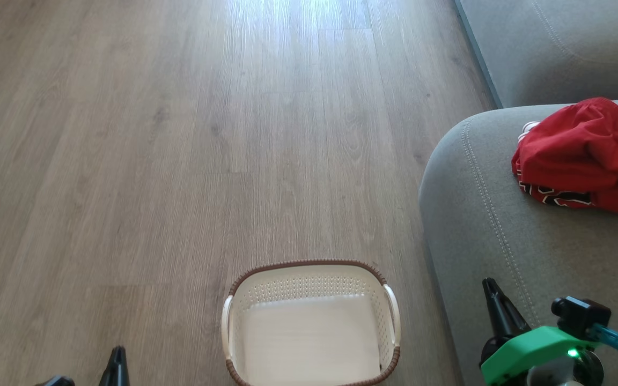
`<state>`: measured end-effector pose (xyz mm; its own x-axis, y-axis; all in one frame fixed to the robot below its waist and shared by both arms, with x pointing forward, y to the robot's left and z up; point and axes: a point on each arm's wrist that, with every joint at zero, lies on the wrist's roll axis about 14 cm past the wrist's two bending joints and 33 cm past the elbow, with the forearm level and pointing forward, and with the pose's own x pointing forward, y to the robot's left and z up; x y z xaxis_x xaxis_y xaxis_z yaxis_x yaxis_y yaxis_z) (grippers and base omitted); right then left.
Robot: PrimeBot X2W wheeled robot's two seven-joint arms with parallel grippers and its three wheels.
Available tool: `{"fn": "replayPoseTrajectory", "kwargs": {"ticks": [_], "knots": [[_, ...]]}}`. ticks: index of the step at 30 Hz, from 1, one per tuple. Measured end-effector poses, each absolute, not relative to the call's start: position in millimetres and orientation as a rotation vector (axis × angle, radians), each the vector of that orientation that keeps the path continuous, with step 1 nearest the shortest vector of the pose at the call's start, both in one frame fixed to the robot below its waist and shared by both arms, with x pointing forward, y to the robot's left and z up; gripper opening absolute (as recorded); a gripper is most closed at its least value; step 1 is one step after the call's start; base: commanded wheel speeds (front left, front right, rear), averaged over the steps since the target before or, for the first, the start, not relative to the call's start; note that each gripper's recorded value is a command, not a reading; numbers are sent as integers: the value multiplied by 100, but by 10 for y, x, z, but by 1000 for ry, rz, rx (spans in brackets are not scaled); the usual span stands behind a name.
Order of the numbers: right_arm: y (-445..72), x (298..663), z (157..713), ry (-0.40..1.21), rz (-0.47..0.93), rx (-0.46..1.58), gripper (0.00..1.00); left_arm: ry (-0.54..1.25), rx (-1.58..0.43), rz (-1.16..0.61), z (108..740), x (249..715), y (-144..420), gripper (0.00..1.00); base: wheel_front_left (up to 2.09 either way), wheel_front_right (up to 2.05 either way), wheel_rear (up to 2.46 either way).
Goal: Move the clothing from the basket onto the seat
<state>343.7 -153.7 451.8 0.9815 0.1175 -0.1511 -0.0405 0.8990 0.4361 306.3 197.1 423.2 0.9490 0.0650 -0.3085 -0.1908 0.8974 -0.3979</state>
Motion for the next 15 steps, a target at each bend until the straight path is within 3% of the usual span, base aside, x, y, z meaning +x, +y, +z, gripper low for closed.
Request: {"fn": "replayPoseTrajectory", "kwargs": {"ticks": [15], "knots": [[-1639, 3493, 4536, 179, 31, 617, 0, 294, -613, 151, 4292, 3180, 1953, 0, 0, 0, 0]]}}
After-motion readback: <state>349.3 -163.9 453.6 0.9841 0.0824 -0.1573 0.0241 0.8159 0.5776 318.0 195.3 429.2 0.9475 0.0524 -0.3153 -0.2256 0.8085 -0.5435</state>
